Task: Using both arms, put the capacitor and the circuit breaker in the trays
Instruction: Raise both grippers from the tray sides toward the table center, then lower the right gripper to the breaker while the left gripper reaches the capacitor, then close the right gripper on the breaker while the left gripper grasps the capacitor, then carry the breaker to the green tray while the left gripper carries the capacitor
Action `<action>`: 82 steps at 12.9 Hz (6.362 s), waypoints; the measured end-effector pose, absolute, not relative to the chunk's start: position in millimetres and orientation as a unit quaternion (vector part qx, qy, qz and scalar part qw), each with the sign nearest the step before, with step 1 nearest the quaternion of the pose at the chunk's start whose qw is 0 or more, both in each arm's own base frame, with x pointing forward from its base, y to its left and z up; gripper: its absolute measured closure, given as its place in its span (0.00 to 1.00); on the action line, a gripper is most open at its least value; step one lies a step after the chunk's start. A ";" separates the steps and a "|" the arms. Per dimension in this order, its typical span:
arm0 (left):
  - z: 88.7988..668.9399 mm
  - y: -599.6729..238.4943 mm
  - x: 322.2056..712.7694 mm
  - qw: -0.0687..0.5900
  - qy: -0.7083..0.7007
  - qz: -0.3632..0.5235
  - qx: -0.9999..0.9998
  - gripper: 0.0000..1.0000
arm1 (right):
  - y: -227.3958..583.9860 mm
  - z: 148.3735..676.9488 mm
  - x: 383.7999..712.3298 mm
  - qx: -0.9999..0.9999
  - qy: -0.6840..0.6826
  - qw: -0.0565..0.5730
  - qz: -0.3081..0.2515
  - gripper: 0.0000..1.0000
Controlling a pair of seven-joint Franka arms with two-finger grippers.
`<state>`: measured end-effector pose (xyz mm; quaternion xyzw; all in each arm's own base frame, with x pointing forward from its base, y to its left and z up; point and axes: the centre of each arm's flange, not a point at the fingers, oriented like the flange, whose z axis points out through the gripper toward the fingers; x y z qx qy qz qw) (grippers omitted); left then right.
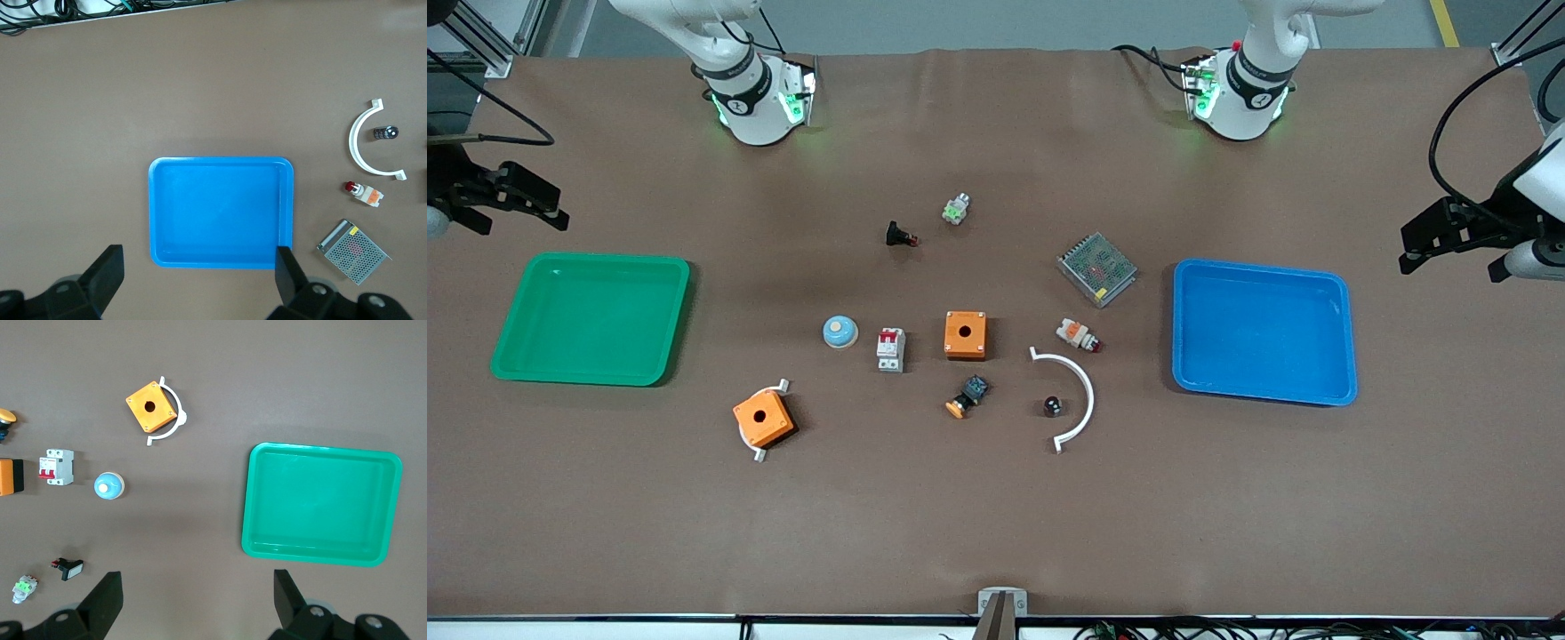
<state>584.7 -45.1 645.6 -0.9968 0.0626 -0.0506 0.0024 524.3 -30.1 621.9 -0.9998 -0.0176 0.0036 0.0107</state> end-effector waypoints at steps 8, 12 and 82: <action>640.3 -44.1 585.3 0.003 0.062 -0.043 -0.997 0.00 | -2.3 608.7 531.0 -0.999 -0.041 0.010 0.010 0.00; 582.1 -50.7 600.5 0.001 0.065 0.013 -0.998 0.00 | 72.4 550.9 559.8 -0.999 -0.036 0.007 0.030 0.00; 204.8 -87.9 583.0 -0.008 0.032 0.109 -0.994 0.52 | -177.7 235.4 523.9 -0.966 -0.250 0.003 0.062 0.60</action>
